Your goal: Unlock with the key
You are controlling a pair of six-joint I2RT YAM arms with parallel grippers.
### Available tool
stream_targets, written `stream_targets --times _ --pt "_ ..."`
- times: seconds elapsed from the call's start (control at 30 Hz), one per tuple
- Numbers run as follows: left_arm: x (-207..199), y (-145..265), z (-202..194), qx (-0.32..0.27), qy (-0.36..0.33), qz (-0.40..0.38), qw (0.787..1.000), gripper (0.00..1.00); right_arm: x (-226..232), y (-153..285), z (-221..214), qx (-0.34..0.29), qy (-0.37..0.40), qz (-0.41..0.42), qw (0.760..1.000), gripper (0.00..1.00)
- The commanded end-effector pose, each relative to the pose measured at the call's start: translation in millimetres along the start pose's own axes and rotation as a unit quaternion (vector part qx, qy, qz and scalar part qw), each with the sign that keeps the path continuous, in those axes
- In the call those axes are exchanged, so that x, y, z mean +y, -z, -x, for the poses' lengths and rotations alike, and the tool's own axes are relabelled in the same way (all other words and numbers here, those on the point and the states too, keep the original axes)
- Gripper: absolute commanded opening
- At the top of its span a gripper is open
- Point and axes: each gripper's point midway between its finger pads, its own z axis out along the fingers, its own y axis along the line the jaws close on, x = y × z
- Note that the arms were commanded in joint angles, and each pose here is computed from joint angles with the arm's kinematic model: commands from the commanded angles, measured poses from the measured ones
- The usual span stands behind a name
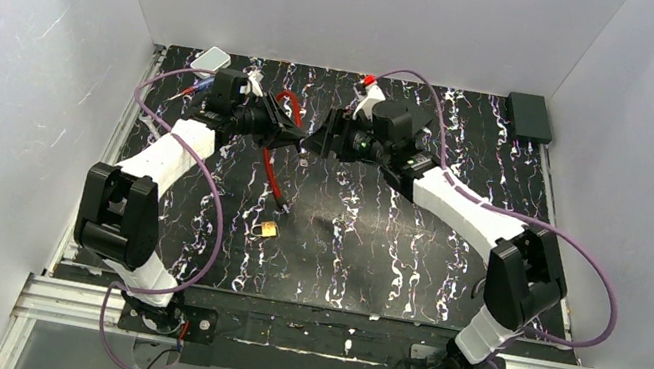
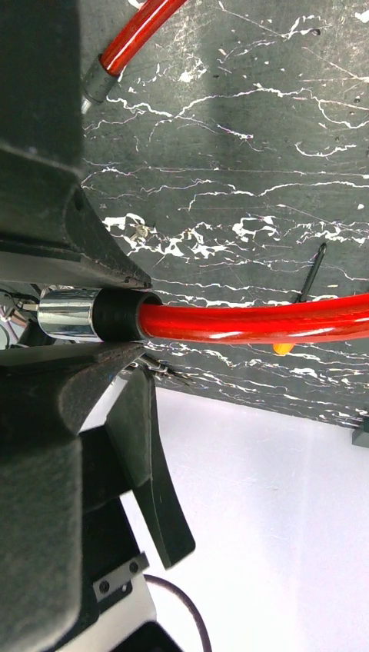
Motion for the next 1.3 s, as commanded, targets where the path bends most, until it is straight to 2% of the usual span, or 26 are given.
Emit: stream_targets --times 0.0,0.17,0.53,0.77,0.93,1.0,1.07,1.17,1.27 --pt "-7.0 5.7 -0.7 0.006 -0.005 -0.005 1.0 0.0 0.3 -5.3 -11.7 0.038 0.032 -0.003 0.999 0.8" --pt "-7.4 5.8 -0.4 0.005 -0.006 -0.006 1.0 0.0 5.2 -12.9 -18.5 0.054 0.035 -0.001 0.998 0.77" --pt "-4.9 5.2 0.2 0.005 -0.005 -0.002 1.0 0.0 16.5 -34.2 -13.2 0.039 0.028 0.013 0.999 0.74" --pt "-5.3 5.9 1.6 0.004 -0.005 -0.002 1.0 0.0 15.0 -42.3 -14.5 0.043 0.029 0.009 0.999 0.47" --pt "-6.8 7.3 2.4 0.007 -0.012 -0.003 1.0 0.0 6.3 -40.8 -11.9 0.034 0.026 -0.013 0.999 0.2" --pt "-8.2 8.9 2.4 0.006 -0.017 -0.004 1.0 0.08 -0.5 -37.9 -9.0 0.026 0.025 -0.027 0.999 0.1" --pt "-10.4 10.4 2.6 0.005 -0.027 -0.009 1.0 0.23 -11.5 -33.8 -7.3 0.02 0.017 -0.045 0.999 0.03" --pt "-13.1 13.1 3.6 0.0 -0.037 -0.012 0.999 0.53 -33.0 -21.8 -7.5 0.01 -0.004 -0.077 0.997 0.01" --pt "-11.5 14.1 4.1 -0.003 -0.04 -0.006 0.999 0.7 -57.3 -8.1 -7.3 -0.001 -0.034 -0.102 0.994 0.01"
